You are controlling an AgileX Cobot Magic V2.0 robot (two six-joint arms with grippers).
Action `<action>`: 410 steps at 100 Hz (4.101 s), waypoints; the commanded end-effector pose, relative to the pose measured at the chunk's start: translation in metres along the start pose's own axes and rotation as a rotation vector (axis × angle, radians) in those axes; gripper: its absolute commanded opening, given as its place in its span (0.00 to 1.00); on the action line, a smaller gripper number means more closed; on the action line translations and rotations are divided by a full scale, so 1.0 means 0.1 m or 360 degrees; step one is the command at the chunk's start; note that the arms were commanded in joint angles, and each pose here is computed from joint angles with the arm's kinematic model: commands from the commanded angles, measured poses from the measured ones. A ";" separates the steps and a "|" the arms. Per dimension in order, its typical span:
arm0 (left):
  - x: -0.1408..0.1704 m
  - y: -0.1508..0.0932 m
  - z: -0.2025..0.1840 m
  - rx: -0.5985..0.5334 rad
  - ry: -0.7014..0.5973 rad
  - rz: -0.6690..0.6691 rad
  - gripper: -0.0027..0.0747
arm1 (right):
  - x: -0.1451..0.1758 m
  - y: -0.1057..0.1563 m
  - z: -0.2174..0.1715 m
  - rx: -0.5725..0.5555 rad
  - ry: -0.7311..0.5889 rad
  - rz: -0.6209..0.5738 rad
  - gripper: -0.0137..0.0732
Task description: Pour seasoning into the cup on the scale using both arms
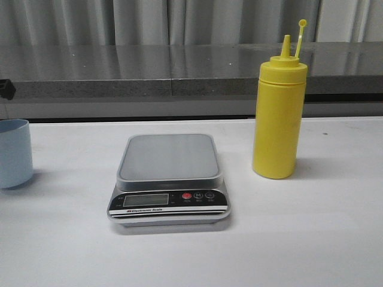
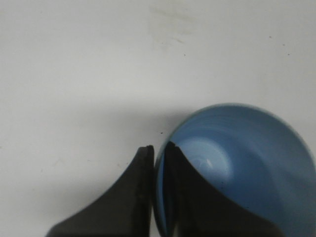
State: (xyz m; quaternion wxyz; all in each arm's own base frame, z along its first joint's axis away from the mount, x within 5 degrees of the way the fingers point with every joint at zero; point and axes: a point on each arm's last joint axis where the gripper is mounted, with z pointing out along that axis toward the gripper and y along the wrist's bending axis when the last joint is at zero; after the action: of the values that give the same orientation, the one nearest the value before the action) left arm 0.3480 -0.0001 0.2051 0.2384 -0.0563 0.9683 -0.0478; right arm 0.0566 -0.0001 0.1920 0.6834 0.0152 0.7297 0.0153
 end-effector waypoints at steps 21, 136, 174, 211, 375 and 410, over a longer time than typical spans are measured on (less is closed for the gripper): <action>-0.44 -0.24 -0.57 0.0140 -0.0176 -0.0004 0.01 | -0.16 0.01 -0.03 -0.0002 -0.0196 -0.0008 0.08; -0.36 -2.03 -0.38 0.0507 -0.0176 0.0650 0.01 | -0.16 0.01 -0.03 -0.0002 -0.0196 -0.0008 0.08; -0.33 -2.07 -0.33 0.0507 -0.0155 0.0665 0.01 | -0.16 0.01 -0.03 -0.0002 -0.0196 -0.0008 0.08; -0.32 -2.07 -0.33 0.0507 -0.0153 0.0669 0.13 | -0.16 0.01 -0.03 -0.0002 -0.0196 -0.0008 0.08; 0.39 -0.30 -1.77 0.0226 -0.1183 0.0130 0.68 | -0.16 0.01 -0.03 -0.0002 -0.0196 -0.0008 0.08; 1.33 -0.08 -1.97 0.0204 -0.1521 0.0189 0.68 | -0.16 0.01 -0.03 -0.0002 -0.0196 -0.0008 0.08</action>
State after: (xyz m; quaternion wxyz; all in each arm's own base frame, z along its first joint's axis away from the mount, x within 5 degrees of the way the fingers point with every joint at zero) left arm 0.1556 -0.0156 0.3077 0.6039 0.0008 0.7943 -0.0664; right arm 0.0566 -0.0001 0.1920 0.6834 0.0152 0.7297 0.0153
